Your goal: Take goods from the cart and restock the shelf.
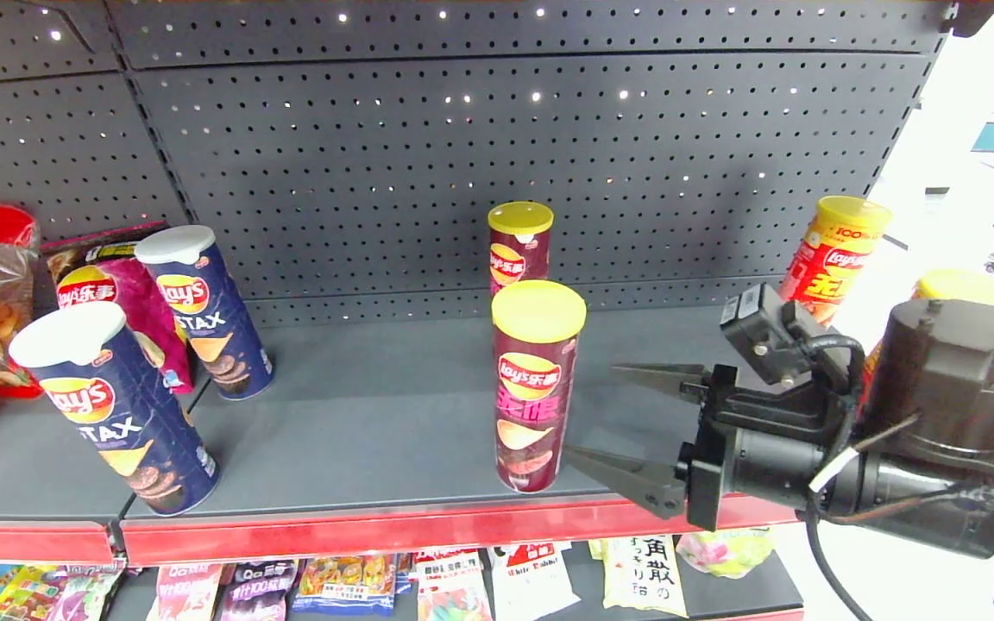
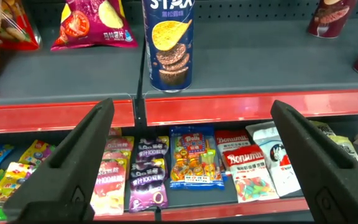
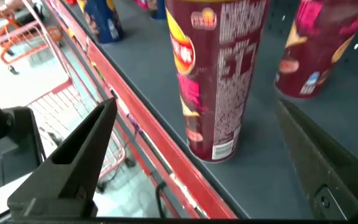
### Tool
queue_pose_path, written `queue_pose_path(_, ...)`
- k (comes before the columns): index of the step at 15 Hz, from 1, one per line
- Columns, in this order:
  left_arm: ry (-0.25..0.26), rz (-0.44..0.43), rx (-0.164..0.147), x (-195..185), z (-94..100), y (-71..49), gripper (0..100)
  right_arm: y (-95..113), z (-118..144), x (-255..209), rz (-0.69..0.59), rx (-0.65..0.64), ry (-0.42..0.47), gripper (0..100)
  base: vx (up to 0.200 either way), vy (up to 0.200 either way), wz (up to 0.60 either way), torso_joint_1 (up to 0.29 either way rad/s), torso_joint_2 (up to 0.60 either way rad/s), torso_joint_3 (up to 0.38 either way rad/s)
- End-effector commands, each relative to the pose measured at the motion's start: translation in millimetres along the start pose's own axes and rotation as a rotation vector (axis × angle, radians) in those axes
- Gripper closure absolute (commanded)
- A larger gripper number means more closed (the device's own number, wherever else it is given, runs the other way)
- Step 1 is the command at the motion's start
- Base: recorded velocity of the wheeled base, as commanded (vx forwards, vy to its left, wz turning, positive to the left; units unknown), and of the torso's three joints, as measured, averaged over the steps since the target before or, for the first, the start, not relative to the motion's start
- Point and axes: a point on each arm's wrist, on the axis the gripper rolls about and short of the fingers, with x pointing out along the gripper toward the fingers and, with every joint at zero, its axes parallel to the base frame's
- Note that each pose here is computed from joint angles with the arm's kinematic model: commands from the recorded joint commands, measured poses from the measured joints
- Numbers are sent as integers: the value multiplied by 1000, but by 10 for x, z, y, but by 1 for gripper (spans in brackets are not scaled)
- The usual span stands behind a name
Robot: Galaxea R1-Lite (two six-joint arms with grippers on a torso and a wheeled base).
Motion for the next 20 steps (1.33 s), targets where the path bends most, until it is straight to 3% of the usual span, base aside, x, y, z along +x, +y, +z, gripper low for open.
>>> queue_pose_path(1, 0, 0, -1, 0, -1, 0, 0, -72, -85, 113, -12, -3, 35, 0, 0, 0, 0, 0, 0, 0)
queue_pose_path(13, 0, 0, -1, 0, -1, 0, 0, -211, -139, 360, -25, -28, 59, 0, 0, 0, 0, 0, 0, 0)
queue_pose_path(20, 0, -2, -1, 0, -1, 0, 0, -132, -69, 528, 18, -45, 36, 0, 0, 0, 0, 0, 0, 0)
